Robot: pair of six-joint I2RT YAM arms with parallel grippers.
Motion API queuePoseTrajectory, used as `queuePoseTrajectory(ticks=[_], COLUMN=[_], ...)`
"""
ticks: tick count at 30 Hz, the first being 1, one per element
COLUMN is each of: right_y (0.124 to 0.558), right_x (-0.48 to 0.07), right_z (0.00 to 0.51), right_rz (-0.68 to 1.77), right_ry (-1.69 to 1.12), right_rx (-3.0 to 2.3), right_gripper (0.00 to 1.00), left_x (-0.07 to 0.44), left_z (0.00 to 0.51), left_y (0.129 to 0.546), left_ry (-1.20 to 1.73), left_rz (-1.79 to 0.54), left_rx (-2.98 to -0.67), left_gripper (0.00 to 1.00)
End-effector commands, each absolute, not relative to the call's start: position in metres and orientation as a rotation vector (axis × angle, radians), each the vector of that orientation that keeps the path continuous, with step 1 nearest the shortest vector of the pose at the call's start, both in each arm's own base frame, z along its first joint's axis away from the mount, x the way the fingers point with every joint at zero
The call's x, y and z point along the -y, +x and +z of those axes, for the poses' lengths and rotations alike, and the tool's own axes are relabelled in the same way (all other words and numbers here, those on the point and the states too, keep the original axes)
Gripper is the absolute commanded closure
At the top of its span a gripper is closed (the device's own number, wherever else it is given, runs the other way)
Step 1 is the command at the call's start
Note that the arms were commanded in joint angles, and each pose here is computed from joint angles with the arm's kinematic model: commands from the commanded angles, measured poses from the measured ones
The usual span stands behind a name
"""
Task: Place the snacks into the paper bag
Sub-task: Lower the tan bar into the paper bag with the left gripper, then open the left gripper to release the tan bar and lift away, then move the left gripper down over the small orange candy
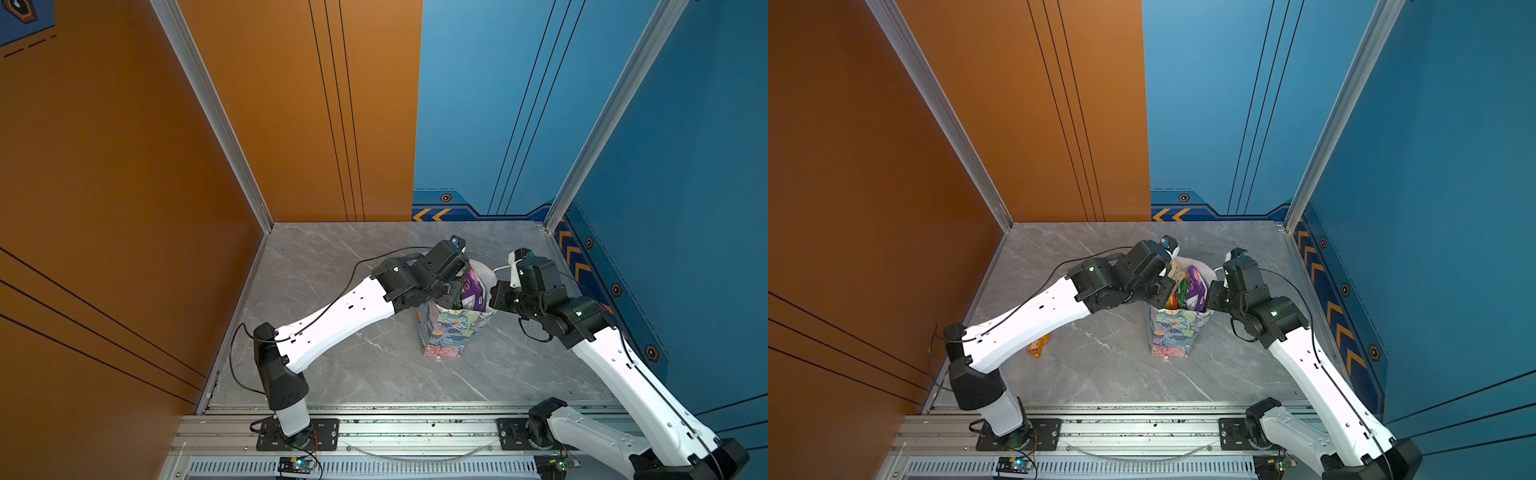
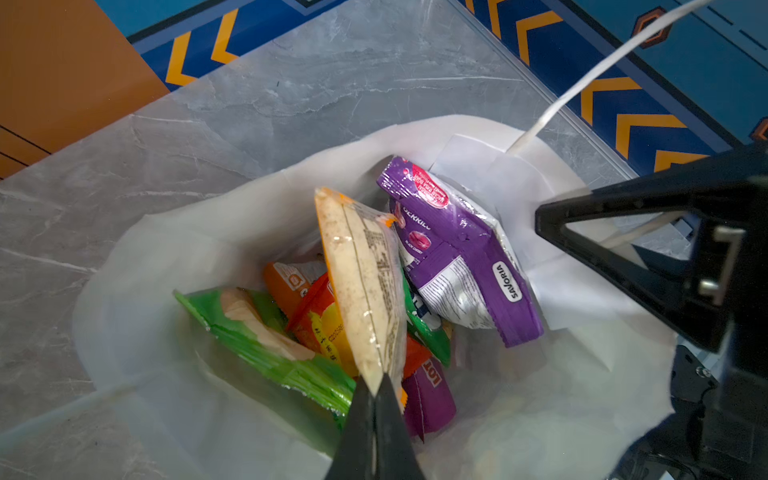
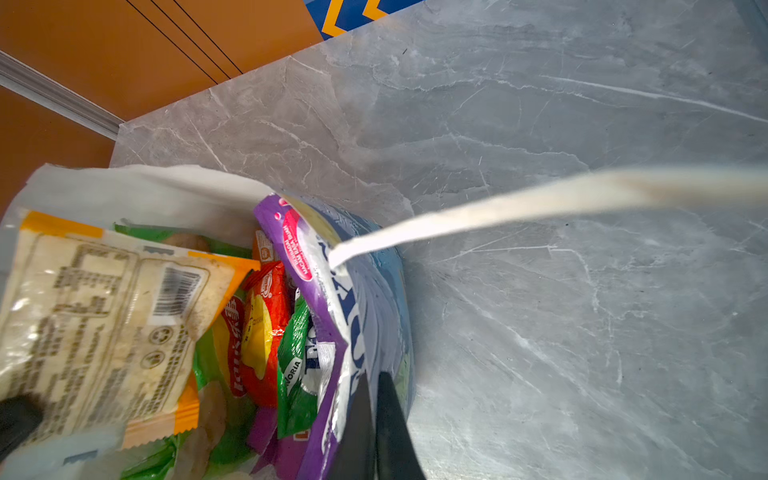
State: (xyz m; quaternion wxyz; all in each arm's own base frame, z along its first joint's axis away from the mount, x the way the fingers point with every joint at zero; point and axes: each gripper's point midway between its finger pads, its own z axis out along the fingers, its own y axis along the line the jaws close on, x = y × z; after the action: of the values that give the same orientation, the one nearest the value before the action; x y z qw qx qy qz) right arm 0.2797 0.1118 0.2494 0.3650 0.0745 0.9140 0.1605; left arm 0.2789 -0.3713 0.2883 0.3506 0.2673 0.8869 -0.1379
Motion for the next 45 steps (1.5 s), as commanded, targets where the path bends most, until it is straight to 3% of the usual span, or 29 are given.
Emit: queuePoseTrajectory(ticks=[1, 5, 13, 20, 30, 35, 45], right_y=[0.279, 0.279, 0.280, 0.281, 0.281, 0.282, 0.282], right_x=[-0.111, -0.110, -0.111, -0.112, -0.111, -0.112, -0.111], right_z=[0.252, 0.251, 0.249, 0.248, 0.248, 0.248, 0.249], right_rz=[0.413, 0.412, 0.417, 0.417, 0.410, 0.413, 0.409], right_ry=[0.194, 0.197, 0.196, 0.195, 0.197, 0.195, 0.192], right_rx=[-2.328, -2.329, -2.331, -2.336, -2.336, -2.338, -2.337], right_gripper=[1.00, 1.00, 1.00, 1.00, 1.00, 1.00, 1.00], left_x=[0.371, 0.362, 0.340, 0.322, 0.278, 0.232, 0.083], left_z=[0.292, 0.300, 0.309, 0.322, 0.371, 0.380, 0.327], left_y=[0.275, 0.279, 0.281, 0.280, 0.269, 0.271, 0.272], left_ry=[0.693, 0.656, 0.594, 0.548, 0.410, 0.237, -0.248], left_rz=[-0.388, -0.375, -0.313, -0.301, -0.376, -0.473, -0.255], left_rx=[-2.320, -2.308, -2.279, -2.239, -2.029, -1.978, -2.072], left_gripper=[0.92, 0.82, 0.53, 0.46, 0.22, 0.20, 0.18])
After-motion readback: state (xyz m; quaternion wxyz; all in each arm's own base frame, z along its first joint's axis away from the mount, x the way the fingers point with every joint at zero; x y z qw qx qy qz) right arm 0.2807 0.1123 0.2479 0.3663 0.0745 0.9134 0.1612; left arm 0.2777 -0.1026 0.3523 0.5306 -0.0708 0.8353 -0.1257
